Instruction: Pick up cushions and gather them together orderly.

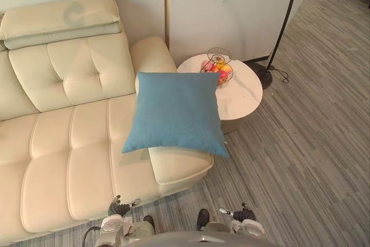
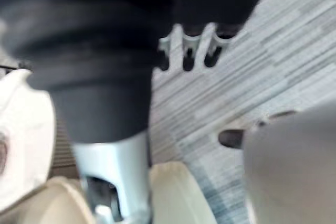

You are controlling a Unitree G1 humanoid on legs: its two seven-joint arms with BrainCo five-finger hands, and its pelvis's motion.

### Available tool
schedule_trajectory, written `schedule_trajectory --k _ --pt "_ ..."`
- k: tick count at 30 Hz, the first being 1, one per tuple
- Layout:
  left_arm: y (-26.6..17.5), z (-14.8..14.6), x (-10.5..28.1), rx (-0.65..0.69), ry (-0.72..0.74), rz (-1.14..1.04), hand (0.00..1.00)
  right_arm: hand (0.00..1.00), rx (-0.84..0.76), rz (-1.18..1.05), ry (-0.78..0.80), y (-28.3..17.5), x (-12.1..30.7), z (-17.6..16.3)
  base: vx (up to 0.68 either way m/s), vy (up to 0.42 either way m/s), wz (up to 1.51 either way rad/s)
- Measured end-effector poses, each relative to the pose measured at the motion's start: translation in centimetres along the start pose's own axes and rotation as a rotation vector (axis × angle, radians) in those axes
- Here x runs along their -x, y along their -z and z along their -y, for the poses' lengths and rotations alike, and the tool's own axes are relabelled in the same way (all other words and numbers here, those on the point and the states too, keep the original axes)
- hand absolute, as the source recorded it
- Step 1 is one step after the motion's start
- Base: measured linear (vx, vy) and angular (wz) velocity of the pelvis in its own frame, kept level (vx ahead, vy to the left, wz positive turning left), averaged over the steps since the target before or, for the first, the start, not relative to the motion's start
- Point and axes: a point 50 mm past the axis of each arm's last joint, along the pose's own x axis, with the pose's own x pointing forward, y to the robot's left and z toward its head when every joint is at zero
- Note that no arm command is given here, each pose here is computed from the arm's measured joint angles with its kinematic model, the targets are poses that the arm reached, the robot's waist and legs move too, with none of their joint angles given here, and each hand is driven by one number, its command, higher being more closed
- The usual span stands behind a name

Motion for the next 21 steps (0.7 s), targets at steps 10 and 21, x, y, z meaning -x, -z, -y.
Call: schedule_trajectory --k 10,21 --pt "-6.5 -5.3 0.3 0.234 -0.162 0.278 0.00 0.00 -0.009 0.495 0.107 -12.6 0.5 3.6 -0.01 0.011 -0.04" --pt "-18.8 -1.6 1.3 0.271 -0.037 0.609 0.00 0.00 0.051 0.850 -0.018 -25.4 2.9 -1.1 -0.06 0.001 0.10"
